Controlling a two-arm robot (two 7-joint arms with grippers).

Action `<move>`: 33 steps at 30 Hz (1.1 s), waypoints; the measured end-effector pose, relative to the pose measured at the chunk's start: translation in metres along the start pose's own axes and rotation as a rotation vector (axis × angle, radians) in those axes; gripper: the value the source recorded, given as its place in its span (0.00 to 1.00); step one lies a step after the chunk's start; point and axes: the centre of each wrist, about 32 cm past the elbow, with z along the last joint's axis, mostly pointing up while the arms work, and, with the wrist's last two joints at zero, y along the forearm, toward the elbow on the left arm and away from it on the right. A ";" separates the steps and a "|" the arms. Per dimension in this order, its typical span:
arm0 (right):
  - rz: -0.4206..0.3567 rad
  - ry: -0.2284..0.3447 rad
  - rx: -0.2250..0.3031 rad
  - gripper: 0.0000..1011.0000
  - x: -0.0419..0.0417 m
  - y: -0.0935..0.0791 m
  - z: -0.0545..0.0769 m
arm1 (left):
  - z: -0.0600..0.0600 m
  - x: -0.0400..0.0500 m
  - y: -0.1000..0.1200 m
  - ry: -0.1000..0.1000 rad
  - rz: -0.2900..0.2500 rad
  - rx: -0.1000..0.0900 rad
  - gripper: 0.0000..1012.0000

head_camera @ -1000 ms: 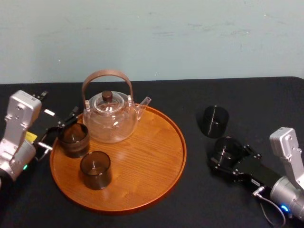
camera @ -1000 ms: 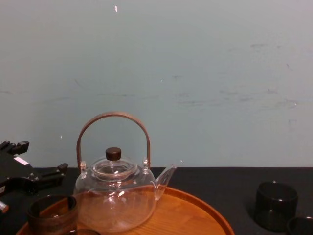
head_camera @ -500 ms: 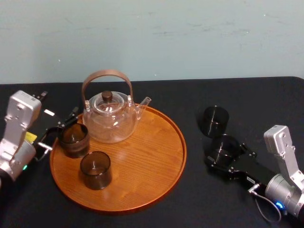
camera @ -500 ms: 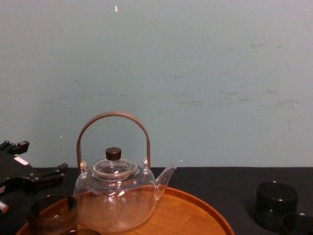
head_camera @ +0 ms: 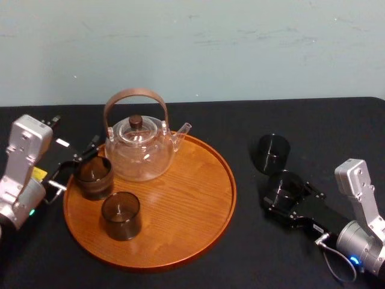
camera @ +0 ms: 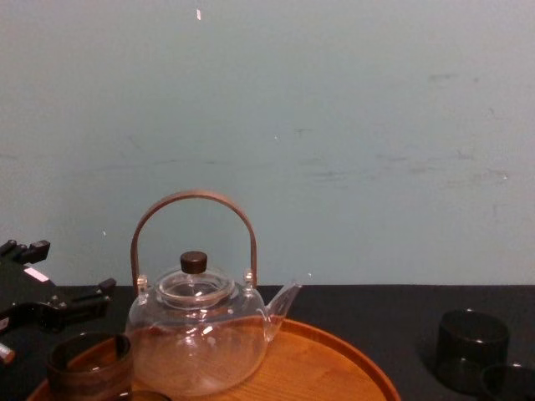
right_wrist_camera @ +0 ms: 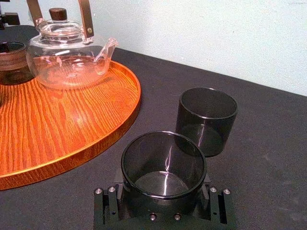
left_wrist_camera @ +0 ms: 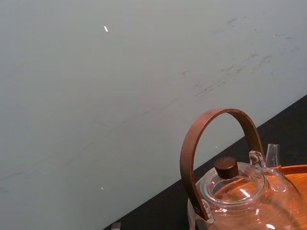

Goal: Pick up the glass from the table and place it on the tray.

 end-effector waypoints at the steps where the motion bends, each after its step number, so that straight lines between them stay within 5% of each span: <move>1: 0.000 0.000 0.000 0.90 0.0000 0.000 0.000 | 0.000 0.0000 0.000 0.000 0.000 0.000 0.99; 11: 0.003 -0.001 0.002 0.89 0.0003 0.000 0.001 | 0.000 0.0000 0.000 0.000 0.000 0.000 0.99; 20: 0.046 -0.038 0.042 0.89 -0.0009 -0.004 0.020 | 0.000 0.0000 0.000 0.000 0.000 0.000 0.99; 33: 0.193 -0.096 0.086 0.90 -0.0308 0.006 0.038 | 0.000 0.0000 0.000 0.000 0.000 0.000 0.99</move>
